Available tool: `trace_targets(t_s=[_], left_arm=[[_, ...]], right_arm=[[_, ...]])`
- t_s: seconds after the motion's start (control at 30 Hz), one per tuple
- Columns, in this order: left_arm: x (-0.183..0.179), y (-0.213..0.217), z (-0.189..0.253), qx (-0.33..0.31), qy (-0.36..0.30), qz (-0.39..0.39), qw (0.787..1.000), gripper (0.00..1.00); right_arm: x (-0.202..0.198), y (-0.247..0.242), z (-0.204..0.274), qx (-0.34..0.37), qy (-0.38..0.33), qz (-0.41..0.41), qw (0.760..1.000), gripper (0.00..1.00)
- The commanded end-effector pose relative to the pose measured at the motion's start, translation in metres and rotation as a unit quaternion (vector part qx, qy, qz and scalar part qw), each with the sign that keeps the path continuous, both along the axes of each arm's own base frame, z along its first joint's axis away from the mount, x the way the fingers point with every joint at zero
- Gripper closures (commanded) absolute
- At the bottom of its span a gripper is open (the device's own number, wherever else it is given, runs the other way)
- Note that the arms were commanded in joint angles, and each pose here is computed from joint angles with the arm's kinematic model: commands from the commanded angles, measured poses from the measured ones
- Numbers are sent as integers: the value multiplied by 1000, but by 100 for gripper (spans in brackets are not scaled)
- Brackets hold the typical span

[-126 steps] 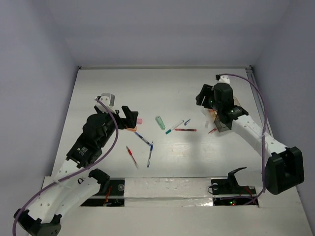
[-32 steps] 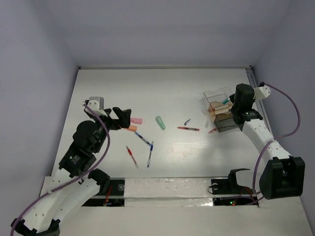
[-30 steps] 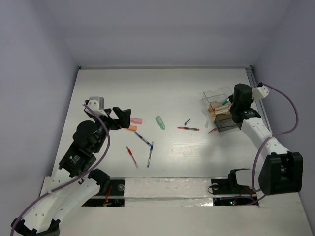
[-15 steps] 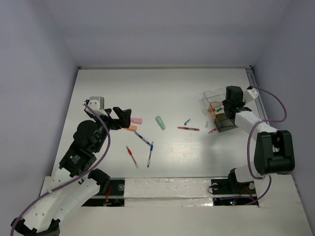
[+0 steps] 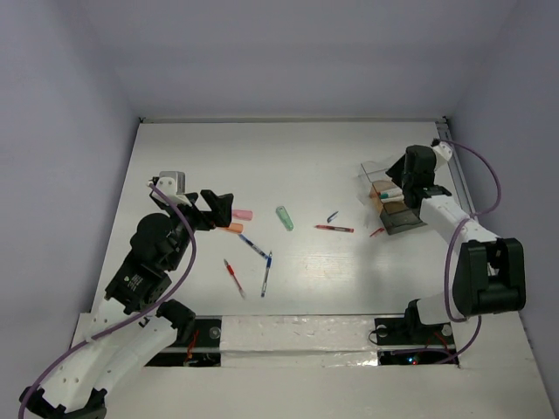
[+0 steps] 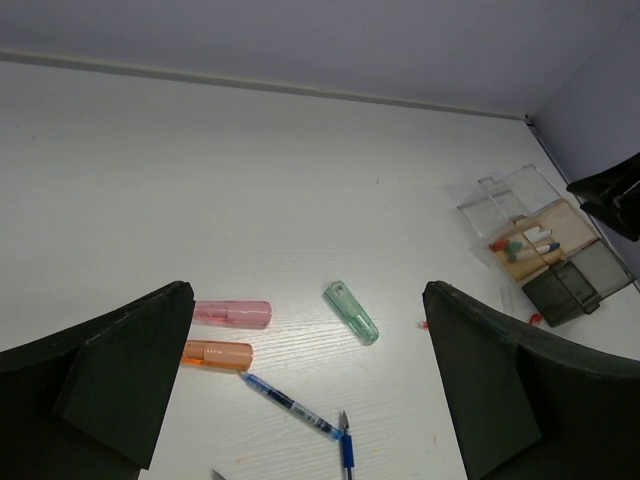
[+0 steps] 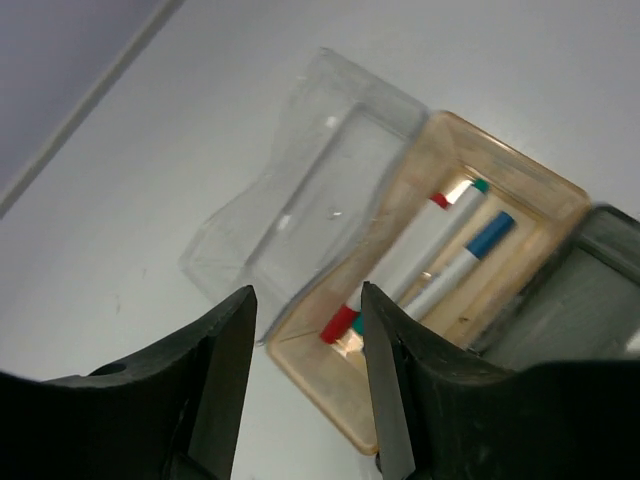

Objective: Sort the stationery into containers
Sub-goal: Place the pen in the storage box, then pick up the pen from the center of the board.

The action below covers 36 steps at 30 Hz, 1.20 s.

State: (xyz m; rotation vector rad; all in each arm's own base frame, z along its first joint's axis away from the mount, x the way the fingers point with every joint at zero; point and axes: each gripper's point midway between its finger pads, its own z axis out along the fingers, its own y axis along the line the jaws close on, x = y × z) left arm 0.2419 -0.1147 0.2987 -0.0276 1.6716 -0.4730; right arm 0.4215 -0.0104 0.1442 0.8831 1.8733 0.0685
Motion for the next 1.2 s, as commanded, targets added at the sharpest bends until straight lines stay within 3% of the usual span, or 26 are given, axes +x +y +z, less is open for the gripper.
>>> trace_targets(t_s=[0.0, 0.07, 0.13, 0.23, 0.43, 0.5, 0.53, 0.67, 0.87, 1.0, 1.07, 1.13, 1.17], left_arm=[[2, 0, 9, -4, -19, 1, 1000, 1], [3, 1, 8, -3, -17, 7, 1000, 1], [6, 7, 8, -2, -14, 22, 1000, 1], [8, 21, 8, -5, -13, 58, 998, 1], [13, 27, 6, -4, -11, 70, 997, 1], [13, 26, 6, -3, -11, 68, 998, 1], [14, 28, 6, -4, -11, 73, 997, 1], [13, 27, 7, -6, -12, 69, 998, 1], [10, 28, 10, -9, -18, 67, 998, 1], [7, 28, 14, -14, -25, 63, 998, 1], [5, 29, 17, -17, -30, 61, 998, 1], [2, 28, 21, -23, -39, 55, 997, 1], [0, 27, 22, -25, -41, 52, 997, 1]], right_arm=[[18, 78, 66, -31, -69, 238, 968, 50], [15, 133, 82, -44, -82, 354, 931, 52], [-1, 213, 86, -80, -80, 496, 861, 51], [-22, 280, 48, -119, -31, 598, 792, 44], [-24, 316, -9, -149, 75, 625, 762, 30], [-38, 329, -23, -175, 94, 647, 736, 23], [-41, 331, -30, -184, 102, 648, 732, 16], [-54, 334, -67, -187, 156, 642, 727, 15], [-82, 349, -98, -176, 200, 646, 715, 23], [-83, 349, -120, -195, 232, 607, 734, 40], [-77, 343, -129, -216, 244, 580, 747, 63], [-63, 334, -126, -233, 242, 530, 779, 86], [-56, 331, -117, -240, 231, 511, 792, 88]])
